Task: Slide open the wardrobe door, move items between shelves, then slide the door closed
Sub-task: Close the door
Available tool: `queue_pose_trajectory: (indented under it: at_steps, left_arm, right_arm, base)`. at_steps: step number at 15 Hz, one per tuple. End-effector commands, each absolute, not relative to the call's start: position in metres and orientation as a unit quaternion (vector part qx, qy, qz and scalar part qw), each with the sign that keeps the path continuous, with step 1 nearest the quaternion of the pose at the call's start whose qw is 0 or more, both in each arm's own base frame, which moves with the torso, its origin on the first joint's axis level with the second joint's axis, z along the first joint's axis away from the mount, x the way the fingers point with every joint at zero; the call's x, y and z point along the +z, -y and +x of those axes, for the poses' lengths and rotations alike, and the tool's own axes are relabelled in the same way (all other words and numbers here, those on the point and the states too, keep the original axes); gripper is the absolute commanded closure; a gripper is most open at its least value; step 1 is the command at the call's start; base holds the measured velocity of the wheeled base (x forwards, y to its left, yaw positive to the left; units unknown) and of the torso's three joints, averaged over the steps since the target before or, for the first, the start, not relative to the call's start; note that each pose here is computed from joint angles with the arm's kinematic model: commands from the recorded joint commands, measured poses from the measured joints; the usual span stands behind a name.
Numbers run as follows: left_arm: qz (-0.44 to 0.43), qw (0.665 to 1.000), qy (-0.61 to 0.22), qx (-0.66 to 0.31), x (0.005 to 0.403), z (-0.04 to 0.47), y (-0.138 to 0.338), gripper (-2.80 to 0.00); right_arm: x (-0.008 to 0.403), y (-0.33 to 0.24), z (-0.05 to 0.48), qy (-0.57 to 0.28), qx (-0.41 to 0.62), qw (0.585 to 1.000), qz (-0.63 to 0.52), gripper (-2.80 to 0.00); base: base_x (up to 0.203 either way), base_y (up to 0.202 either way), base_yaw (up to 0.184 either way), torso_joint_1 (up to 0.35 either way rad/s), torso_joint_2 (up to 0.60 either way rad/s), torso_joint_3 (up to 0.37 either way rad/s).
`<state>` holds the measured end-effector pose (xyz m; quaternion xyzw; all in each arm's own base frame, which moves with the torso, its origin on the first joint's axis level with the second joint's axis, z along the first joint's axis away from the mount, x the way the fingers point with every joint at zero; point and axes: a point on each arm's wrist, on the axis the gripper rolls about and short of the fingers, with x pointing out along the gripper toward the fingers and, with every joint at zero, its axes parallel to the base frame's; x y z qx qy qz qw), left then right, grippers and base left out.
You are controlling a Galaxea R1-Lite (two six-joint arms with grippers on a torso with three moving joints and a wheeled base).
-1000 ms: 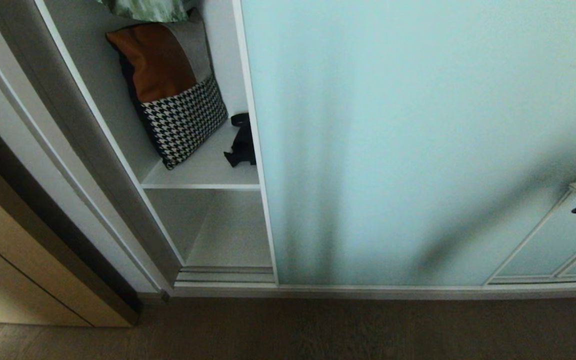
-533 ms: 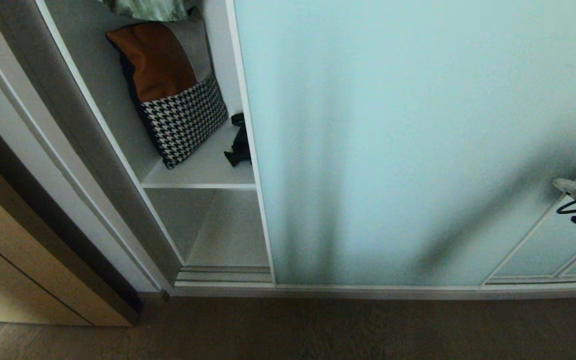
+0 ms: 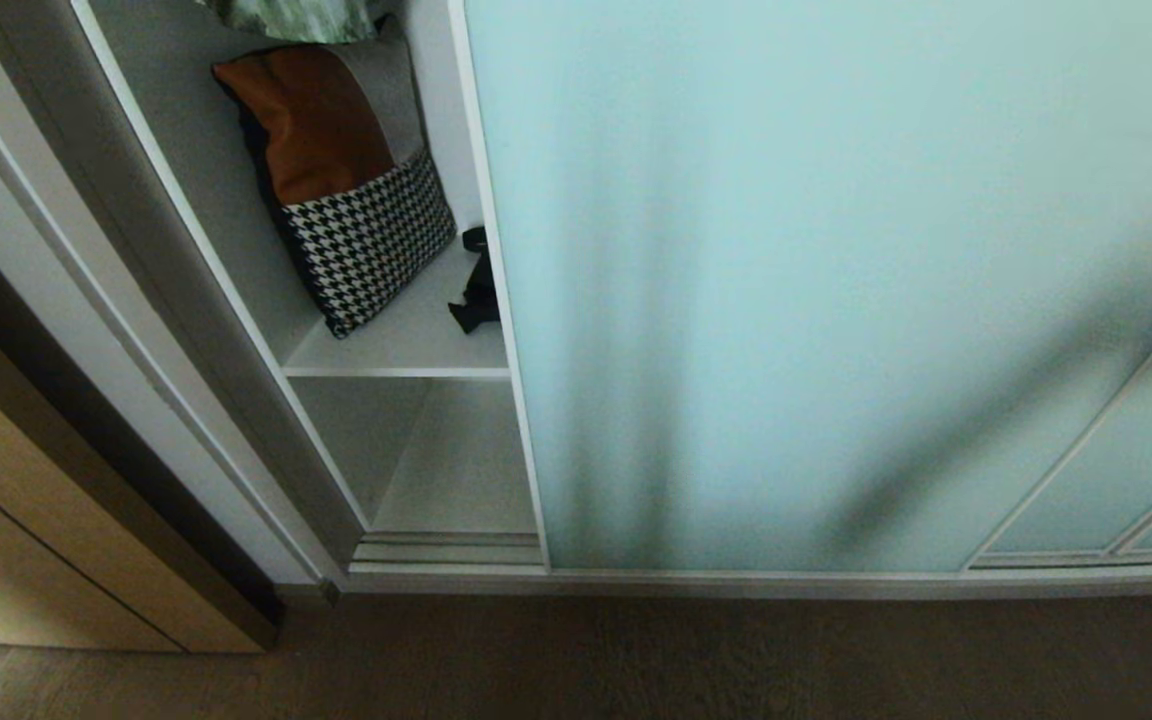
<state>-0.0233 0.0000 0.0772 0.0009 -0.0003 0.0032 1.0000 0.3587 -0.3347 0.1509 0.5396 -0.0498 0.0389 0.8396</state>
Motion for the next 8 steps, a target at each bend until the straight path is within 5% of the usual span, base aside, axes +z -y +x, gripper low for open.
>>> queue_pose_trajectory:
  at_steps: [1, 8]
  left_arm:
    - [0.001, 1.0, -0.001, 0.004, 0.077, -0.023, 0.0, 0.0]
    - [0.001, 1.0, -0.001, 0.003, 0.077, -0.023, 0.0, 0.0]
  right_arm:
    - [0.145, 0.343, 0.361, 0.059, 0.032, 0.839, 0.54, 0.0]
    - [0.122, 0.348, 0.381, 0.053, 0.025, 0.835, 0.548, 0.0]
  base:
    - [0.0, 0.0, 0.0, 0.0, 0.0, 0.0]
    - [0.0, 0.0, 0.0, 0.0, 0.0, 0.0]
